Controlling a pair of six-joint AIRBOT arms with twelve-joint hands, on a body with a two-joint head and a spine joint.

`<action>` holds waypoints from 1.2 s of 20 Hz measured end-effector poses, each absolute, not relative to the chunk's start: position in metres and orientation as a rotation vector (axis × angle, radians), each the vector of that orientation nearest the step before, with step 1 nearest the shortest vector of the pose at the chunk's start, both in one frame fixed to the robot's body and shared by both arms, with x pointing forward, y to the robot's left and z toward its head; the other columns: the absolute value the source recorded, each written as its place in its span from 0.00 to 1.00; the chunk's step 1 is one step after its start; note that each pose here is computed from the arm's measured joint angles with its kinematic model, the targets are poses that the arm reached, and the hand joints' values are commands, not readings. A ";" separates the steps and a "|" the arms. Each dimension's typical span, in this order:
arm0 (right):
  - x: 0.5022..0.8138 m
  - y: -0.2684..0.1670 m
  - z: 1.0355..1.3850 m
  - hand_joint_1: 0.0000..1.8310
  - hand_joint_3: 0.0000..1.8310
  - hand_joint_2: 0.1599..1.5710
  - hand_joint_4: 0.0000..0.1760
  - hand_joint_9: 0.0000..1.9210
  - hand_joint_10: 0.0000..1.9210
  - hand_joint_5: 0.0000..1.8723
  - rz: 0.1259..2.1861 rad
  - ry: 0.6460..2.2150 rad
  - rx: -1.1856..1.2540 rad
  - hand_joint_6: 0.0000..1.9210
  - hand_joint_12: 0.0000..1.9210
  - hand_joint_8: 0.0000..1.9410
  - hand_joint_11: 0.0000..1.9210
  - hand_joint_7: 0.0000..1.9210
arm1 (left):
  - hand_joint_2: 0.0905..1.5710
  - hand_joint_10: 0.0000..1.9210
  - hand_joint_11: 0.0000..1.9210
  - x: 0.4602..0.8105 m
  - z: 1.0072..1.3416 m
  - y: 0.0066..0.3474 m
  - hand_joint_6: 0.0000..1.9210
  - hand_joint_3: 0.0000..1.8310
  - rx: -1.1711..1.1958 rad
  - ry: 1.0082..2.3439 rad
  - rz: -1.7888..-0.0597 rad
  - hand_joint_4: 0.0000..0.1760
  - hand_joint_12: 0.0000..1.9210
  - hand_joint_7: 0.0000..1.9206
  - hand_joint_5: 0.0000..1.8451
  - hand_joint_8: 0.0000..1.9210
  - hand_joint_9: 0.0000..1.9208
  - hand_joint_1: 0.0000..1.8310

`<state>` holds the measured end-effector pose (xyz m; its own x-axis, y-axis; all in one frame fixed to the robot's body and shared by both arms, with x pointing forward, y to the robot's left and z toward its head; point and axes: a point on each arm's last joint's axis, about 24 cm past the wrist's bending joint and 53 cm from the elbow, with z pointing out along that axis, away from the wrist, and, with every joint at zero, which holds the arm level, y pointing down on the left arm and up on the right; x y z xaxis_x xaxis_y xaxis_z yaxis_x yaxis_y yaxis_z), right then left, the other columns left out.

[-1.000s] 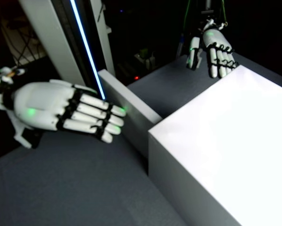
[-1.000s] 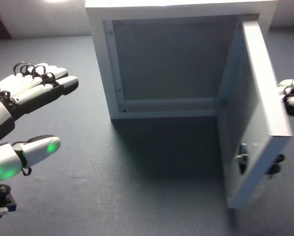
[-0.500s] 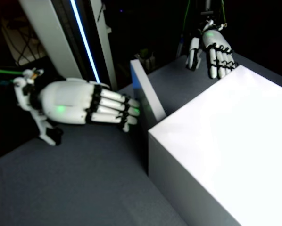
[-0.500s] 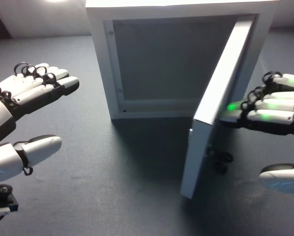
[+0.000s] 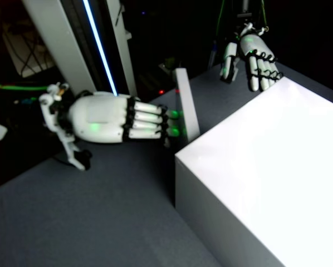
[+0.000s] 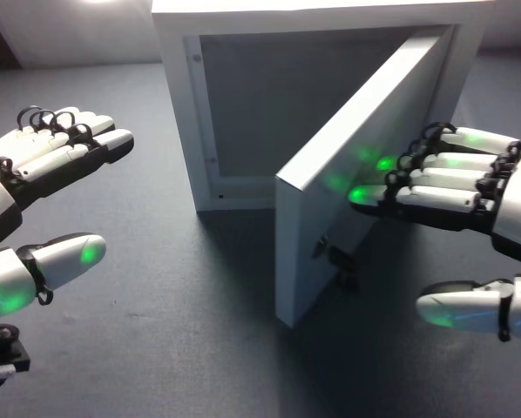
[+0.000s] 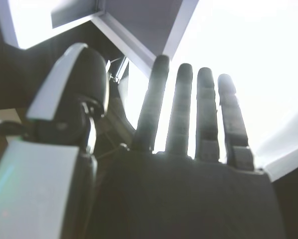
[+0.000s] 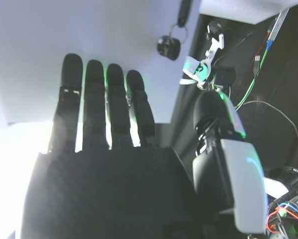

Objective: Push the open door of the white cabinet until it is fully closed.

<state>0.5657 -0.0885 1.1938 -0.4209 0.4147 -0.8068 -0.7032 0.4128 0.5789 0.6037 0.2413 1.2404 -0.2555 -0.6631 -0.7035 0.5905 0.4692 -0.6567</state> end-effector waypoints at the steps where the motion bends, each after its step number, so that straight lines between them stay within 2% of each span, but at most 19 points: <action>1: 0.567 -0.085 1.192 0.09 0.00 0.83 0.00 0.12 0.01 0.13 1.268 1.569 -0.268 0.01 0.48 0.00 0.00 0.12 | 0.92 0.00 0.01 0.604 1.241 0.242 0.00 0.00 -0.069 1.389 -1.188 0.00 0.00 0.03 0.09 0.00 0.01 0.15; 2: 0.569 -0.081 1.192 0.10 0.00 0.83 0.00 0.13 0.02 0.14 1.271 1.567 -0.275 0.01 0.52 0.00 0.00 0.13 | 0.92 0.00 0.01 0.604 1.241 0.242 0.00 0.00 -0.072 1.389 -1.187 0.00 0.01 0.03 0.09 0.00 0.01 0.16; 3: 0.569 -0.078 1.193 0.11 0.00 0.83 0.00 0.15 0.03 0.15 1.276 1.564 -0.278 0.01 0.61 0.01 0.00 0.14 | 0.92 0.00 0.01 0.604 1.241 0.242 0.00 0.00 -0.072 1.388 -1.188 0.00 0.01 0.03 0.08 0.00 0.01 0.15; 4: 0.569 -0.074 1.194 0.12 0.00 0.82 0.00 0.12 0.02 0.13 1.284 1.558 -0.283 0.00 0.54 0.00 0.00 0.11 | 0.91 0.00 0.01 0.604 1.241 0.242 0.00 0.00 -0.074 1.387 -1.187 0.00 0.01 0.03 0.08 0.00 0.01 0.15; 6: 0.569 -0.065 1.196 0.12 0.00 0.82 0.00 0.10 0.02 0.13 1.297 1.544 -0.306 0.00 0.57 0.00 0.00 0.11 | 0.91 0.00 0.00 0.605 1.243 0.244 0.00 0.00 -0.076 1.384 -1.182 0.00 0.01 0.03 0.07 0.00 0.01 0.14; 7: 0.569 -0.060 1.194 0.11 0.00 0.82 0.00 0.09 0.01 0.12 1.301 1.550 -0.313 0.00 0.51 0.00 0.00 0.09 | 0.91 0.00 0.00 0.605 1.244 0.245 0.00 0.00 -0.080 1.381 -1.179 0.00 0.01 0.03 0.07 0.00 0.01 0.14; 9: 0.571 -0.055 1.192 0.14 0.00 0.82 0.00 0.08 0.00 0.11 1.299 1.552 -0.326 0.00 0.49 0.00 0.00 0.08 | 0.91 0.00 0.00 0.605 1.244 0.246 0.00 0.00 -0.082 1.380 -1.178 0.00 0.01 0.03 0.06 0.00 0.01 0.18; 11: 0.575 -0.053 1.190 0.13 0.00 0.80 0.00 0.10 0.02 0.12 1.301 1.554 -0.317 0.00 0.61 0.00 0.00 0.10 | 0.91 0.00 0.00 0.605 1.245 0.246 0.00 0.00 -0.081 1.374 -1.180 0.00 0.01 0.02 0.04 0.00 0.01 0.17; 12: 0.577 -0.052 1.189 0.16 0.00 0.79 0.00 0.10 0.01 0.12 1.300 1.555 -0.315 0.00 0.60 0.00 0.00 0.10 | 0.91 0.00 0.00 0.604 1.245 0.247 0.00 0.00 -0.081 1.373 -1.179 0.00 0.00 0.01 0.03 0.00 0.00 0.17; 14: 0.581 -0.046 1.190 0.17 0.00 0.78 0.00 0.07 0.00 0.09 1.300 1.555 -0.318 0.00 0.37 0.00 0.00 0.07 | 0.91 0.00 0.00 0.604 1.246 0.249 0.00 0.00 -0.082 1.374 -1.173 0.00 0.00 0.00 0.02 0.00 0.00 0.17; 16: 0.582 -0.040 1.191 0.17 0.00 0.78 0.00 0.07 0.00 0.08 1.317 1.546 -0.313 0.00 0.29 0.00 0.00 0.07 | 0.91 0.00 0.00 0.604 1.247 0.250 0.00 0.00 -0.084 1.369 -1.172 0.00 0.00 0.01 0.02 0.00 0.00 0.18; 18: 0.584 -0.036 1.189 0.13 0.00 0.80 0.00 0.03 0.00 0.05 1.318 1.553 -0.312 0.00 0.15 0.00 0.00 0.03 | 0.90 0.00 0.00 0.605 1.247 0.250 0.00 0.00 -0.086 1.369 -1.170 0.00 0.00 0.00 0.01 0.00 0.00 0.20; 20: 0.587 -0.033 1.189 0.08 0.00 0.82 0.00 0.01 0.00 0.03 1.312 1.551 -0.315 0.00 0.11 0.00 0.00 0.00 | 0.90 0.00 0.00 0.604 1.245 0.251 0.00 0.00 -0.087 1.372 -1.168 0.00 0.00 0.00 0.01 0.00 0.00 0.21; 22: 0.591 -0.027 1.192 0.09 0.00 0.83 0.00 0.00 0.00 0.00 1.311 1.542 -0.314 0.00 0.01 0.00 0.00 0.00 | 0.90 0.00 0.00 0.604 1.244 0.251 0.00 0.00 -0.094 1.375 -1.167 0.00 0.00 0.00 0.01 0.00 0.00 0.17; 24: 0.591 -0.024 1.191 0.11 0.00 0.82 0.00 0.00 0.00 0.00 1.309 1.544 -0.319 0.00 0.00 0.00 0.00 0.00 | 0.90 0.00 0.00 0.604 1.245 0.251 0.00 0.00 -0.094 1.373 -1.167 0.00 0.00 0.00 0.01 0.00 0.00 0.16</action>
